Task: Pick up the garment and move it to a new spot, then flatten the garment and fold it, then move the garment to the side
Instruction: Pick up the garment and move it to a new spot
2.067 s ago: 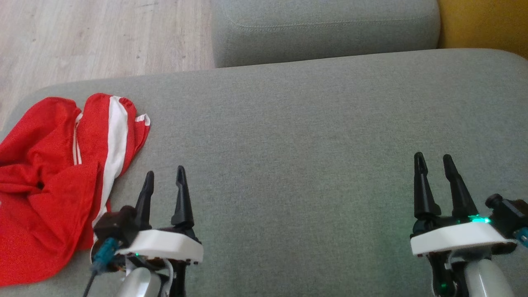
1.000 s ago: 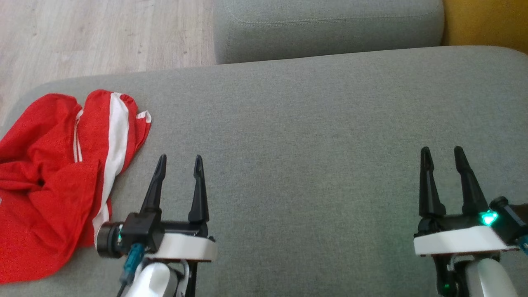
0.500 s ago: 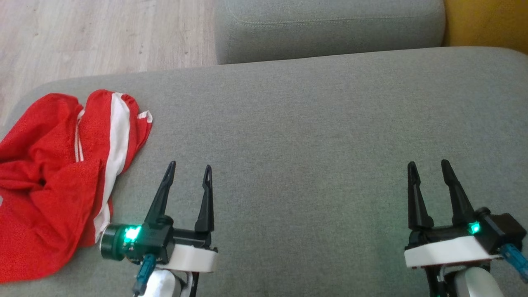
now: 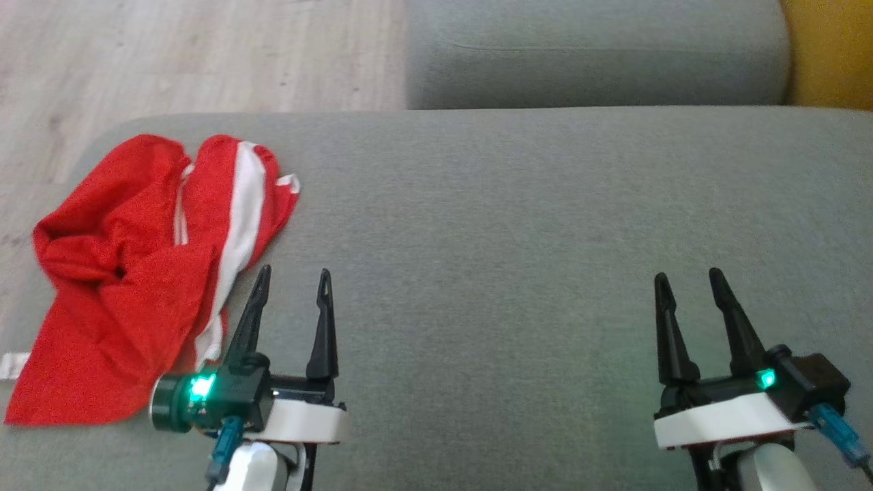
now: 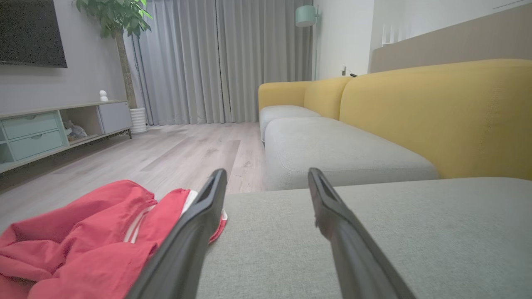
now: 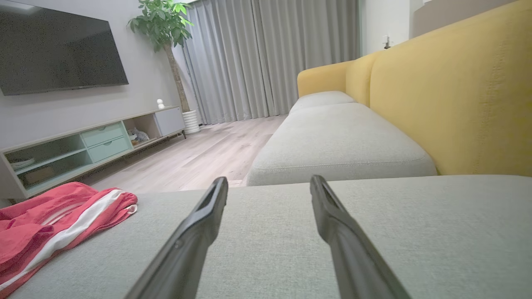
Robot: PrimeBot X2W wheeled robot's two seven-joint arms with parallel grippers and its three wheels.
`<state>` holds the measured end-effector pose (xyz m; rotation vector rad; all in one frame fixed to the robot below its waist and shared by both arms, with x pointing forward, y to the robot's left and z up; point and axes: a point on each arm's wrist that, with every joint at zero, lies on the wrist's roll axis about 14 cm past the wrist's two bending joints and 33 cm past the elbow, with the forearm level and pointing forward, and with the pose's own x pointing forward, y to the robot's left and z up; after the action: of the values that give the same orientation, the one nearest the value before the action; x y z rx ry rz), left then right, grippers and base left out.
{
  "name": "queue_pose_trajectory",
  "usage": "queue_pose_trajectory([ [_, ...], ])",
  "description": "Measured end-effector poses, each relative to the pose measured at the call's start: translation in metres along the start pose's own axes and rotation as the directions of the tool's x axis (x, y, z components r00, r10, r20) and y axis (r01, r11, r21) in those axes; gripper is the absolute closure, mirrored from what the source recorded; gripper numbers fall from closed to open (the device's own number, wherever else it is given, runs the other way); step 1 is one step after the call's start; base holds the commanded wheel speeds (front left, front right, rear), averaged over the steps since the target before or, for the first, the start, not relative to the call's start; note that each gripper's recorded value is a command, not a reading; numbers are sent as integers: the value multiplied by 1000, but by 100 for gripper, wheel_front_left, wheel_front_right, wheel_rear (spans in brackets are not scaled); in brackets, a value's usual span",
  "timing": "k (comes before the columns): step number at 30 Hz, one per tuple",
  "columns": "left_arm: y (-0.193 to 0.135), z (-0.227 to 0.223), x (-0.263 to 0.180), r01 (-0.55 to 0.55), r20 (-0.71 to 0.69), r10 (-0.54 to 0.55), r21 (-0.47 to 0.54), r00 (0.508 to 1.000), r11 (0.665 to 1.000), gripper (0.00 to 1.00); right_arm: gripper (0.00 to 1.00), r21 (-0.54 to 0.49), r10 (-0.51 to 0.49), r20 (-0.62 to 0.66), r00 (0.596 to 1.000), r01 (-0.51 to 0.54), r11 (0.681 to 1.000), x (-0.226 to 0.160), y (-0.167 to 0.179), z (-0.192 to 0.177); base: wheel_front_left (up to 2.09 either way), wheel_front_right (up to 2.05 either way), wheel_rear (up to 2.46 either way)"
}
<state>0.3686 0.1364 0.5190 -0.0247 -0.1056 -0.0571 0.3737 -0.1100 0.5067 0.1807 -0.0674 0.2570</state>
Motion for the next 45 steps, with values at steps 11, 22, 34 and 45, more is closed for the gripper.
queue_pose_trajectory([
  [11,49,-2,-33,-156,-13,156,19,988,988,0,0,17,181,-15,983,-181,983,16,58,-6,0,0,0],
  [22,86,0,-64,-282,-12,283,27,959,959,0,0,41,328,-60,943,-326,944,16,107,-22,0,0,0],
  [34,95,-23,-58,-231,-93,240,98,966,968,0,0,73,353,-108,929,-347,935,17,114,-41,0,0,0],
  [45,131,-73,28,-15,-415,122,251,902,968,0,0,68,272,-128,954,-265,962,42,82,-56,0,0,0],
])
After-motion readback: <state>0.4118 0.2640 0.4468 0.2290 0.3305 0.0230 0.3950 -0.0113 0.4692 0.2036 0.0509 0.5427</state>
